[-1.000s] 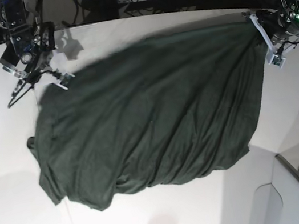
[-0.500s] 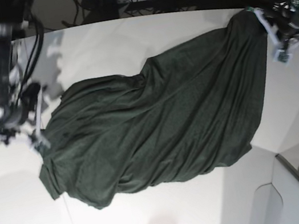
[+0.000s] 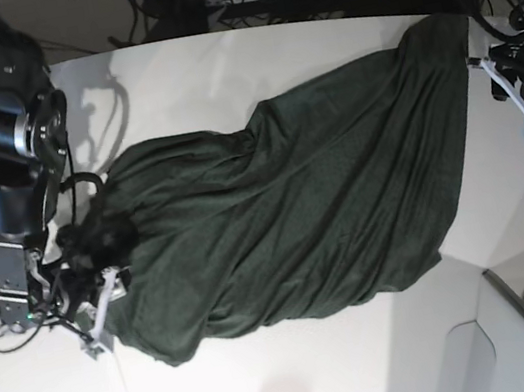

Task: Layout the t-shirt on the table in an organized manner, then fold the t-shirt properly
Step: 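Drag the shirt edge with the right gripper away from the left gripper, then pull the shirt edge taut between both grippers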

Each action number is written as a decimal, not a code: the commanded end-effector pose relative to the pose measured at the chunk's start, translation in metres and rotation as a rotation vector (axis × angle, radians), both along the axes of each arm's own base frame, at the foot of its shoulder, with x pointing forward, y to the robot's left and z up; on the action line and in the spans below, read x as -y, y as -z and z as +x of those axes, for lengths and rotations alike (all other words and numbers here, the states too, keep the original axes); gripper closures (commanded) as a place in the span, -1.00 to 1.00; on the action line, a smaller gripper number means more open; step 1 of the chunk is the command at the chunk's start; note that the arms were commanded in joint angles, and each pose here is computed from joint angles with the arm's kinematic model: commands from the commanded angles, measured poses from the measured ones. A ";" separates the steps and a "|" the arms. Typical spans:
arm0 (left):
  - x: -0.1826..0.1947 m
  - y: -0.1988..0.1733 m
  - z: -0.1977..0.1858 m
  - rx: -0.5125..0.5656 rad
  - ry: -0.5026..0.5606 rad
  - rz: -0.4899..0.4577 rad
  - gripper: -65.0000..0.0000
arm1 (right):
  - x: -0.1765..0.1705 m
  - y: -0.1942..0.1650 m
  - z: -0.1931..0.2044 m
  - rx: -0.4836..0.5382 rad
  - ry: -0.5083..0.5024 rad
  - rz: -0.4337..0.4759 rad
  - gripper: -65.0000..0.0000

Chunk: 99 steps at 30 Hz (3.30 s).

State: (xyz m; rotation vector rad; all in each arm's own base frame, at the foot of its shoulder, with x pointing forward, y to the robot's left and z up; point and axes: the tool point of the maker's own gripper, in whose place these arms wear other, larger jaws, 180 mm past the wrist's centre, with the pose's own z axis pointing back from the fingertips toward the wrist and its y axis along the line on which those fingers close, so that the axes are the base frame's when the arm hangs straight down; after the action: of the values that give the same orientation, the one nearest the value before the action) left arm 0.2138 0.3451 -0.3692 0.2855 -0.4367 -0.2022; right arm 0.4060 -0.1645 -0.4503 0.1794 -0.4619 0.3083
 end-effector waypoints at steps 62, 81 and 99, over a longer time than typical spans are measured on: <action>0.085 0.055 0.007 -0.039 0.170 -0.173 0.25 | 0.117 -0.021 -0.151 -0.075 0.360 -0.279 0.36; 0.077 0.089 -0.025 -0.120 0.116 -0.222 1.00 | 0.048 0.018 -0.157 -0.167 0.194 -0.192 0.92; 0.031 0.128 -0.064 -0.209 0.044 -0.231 1.00 | 0.058 0.041 -0.245 -0.273 0.185 -0.249 0.94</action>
State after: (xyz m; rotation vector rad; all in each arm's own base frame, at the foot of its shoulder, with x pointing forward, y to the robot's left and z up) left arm 0.1723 0.3007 -0.4889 -0.0284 -0.3670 -0.2099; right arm 0.1645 -0.2166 -0.4919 -0.0408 -0.1974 0.1488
